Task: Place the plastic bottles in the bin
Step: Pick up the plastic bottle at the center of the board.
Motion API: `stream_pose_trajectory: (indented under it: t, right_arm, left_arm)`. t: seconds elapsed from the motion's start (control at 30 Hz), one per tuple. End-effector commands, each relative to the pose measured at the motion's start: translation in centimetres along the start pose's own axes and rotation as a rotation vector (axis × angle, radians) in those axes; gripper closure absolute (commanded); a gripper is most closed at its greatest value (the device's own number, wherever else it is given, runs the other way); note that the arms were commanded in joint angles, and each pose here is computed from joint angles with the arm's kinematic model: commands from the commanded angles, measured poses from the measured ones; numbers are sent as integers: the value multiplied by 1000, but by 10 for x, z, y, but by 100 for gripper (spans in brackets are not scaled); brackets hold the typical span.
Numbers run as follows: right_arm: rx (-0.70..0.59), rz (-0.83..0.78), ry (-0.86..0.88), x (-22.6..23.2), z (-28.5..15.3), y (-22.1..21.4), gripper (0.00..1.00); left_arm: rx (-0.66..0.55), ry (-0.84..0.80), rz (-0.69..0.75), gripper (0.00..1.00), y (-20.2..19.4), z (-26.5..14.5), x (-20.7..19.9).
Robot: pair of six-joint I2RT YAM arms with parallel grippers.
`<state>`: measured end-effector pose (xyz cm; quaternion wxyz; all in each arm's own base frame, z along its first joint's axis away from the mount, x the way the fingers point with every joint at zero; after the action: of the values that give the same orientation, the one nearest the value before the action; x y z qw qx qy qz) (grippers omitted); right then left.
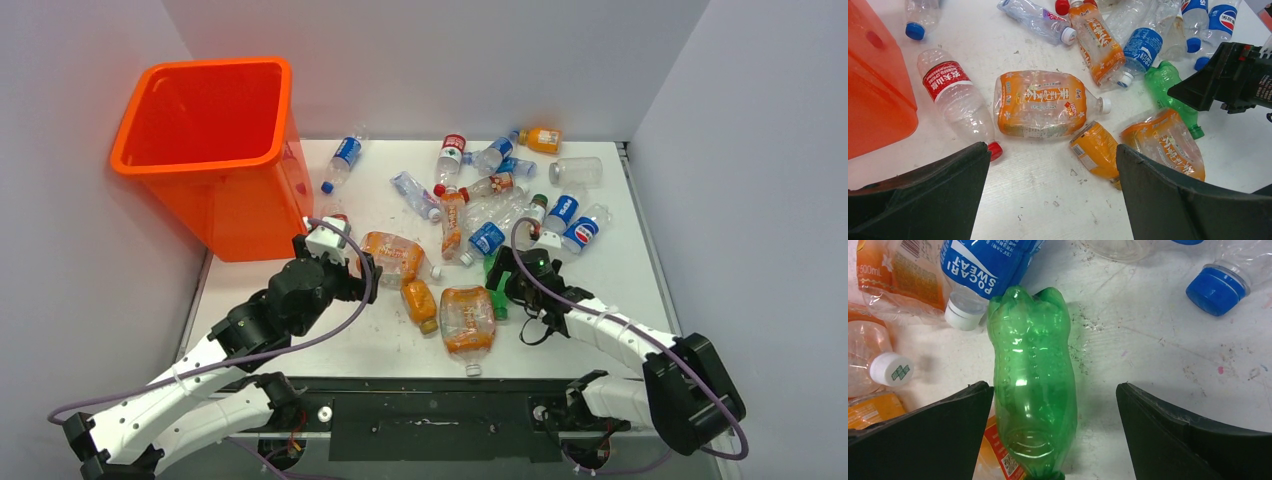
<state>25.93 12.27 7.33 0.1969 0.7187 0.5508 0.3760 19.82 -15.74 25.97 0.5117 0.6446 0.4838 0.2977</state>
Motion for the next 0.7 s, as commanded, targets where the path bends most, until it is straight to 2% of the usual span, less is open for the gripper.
stream_pose_trajectory:
  t: [0.0,0.23,0.5,0.67]
  right_arm:
    - [-65,31,64,15,9,18,4]
    - [-13,4,64,12,17,3,15]
    - [-35,-5,73,14,10,13,48]
    - [-104,-26,127,27,-24,43,61]
  left_arm:
    - [-33,-31,-17,4,9,0,-7]
    - [-34,-39,-10,4,9,0,-7]
    - [-35,-45,-5,4,8,0,-8]
    - [-37,-41,-3,4,8,0,-8]
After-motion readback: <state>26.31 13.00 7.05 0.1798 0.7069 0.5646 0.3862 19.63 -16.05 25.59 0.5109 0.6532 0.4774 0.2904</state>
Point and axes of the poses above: each gripper's point midway between its finger pads, its own z axis out along the fingers, its own x axis along the line the jaws close on, y = z × x, the point moved 3 cm from there along -z, back along the fingers, and after that the axes turned 2 degrees about z, right-handed, at the moved point
